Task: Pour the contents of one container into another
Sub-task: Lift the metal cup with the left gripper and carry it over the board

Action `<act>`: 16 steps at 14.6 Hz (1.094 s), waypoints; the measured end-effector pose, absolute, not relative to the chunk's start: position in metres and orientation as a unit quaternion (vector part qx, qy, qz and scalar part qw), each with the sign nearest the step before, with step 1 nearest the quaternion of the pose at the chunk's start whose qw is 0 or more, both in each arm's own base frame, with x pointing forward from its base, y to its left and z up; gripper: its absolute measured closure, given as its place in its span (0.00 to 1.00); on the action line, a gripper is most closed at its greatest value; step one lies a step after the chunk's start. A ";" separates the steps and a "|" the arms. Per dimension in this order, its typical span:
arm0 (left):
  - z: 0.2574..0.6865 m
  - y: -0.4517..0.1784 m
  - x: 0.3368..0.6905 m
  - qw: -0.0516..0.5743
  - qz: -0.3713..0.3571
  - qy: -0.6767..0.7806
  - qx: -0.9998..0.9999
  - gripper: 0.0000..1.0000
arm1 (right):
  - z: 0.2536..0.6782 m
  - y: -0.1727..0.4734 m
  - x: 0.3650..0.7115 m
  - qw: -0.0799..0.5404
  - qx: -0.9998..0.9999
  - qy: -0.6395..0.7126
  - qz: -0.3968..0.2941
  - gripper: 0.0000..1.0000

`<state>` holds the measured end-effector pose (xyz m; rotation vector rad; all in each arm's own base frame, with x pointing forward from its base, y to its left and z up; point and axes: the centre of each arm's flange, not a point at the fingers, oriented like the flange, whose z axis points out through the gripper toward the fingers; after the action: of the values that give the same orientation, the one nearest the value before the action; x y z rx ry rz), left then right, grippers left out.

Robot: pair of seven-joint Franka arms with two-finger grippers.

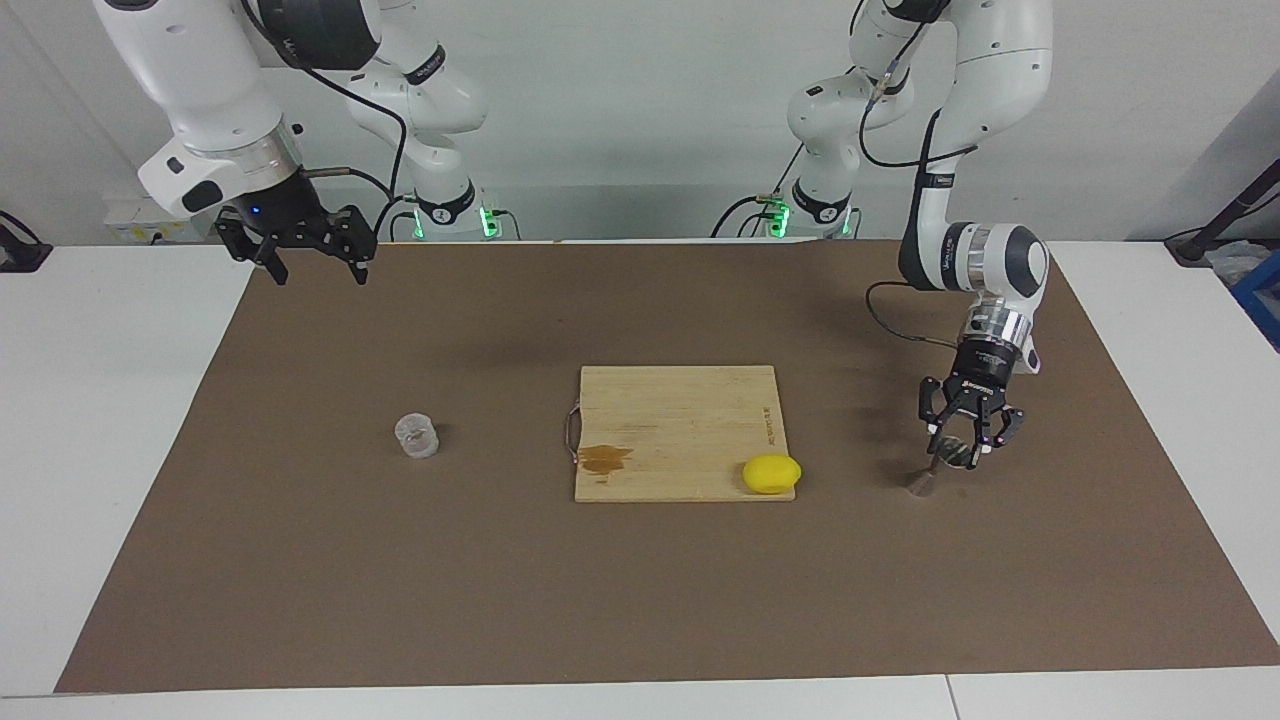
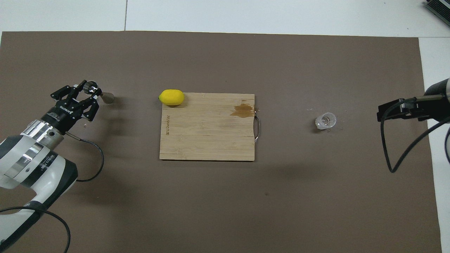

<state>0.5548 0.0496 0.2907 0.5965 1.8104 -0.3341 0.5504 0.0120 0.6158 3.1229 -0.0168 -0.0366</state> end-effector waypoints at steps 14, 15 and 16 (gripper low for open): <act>0.377 0.001 0.580 0.565 -0.255 0.691 0.371 0.49 | 0.616 0.012 0.550 0.009 1.000 -0.005 -0.012 0.00; 0.385 -0.008 0.580 0.560 -0.272 0.694 0.362 0.49 | 0.616 0.012 0.550 0.009 1.000 -0.005 -0.012 0.00; 0.391 -0.020 0.579 0.552 -0.291 0.697 0.352 0.49 | 0.616 0.012 0.550 0.009 1.000 -0.005 -0.012 0.00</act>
<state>0.5790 -0.0196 0.3912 0.8319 1.6495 -0.6892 0.5504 0.0121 0.6157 3.1230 -0.0166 -0.0366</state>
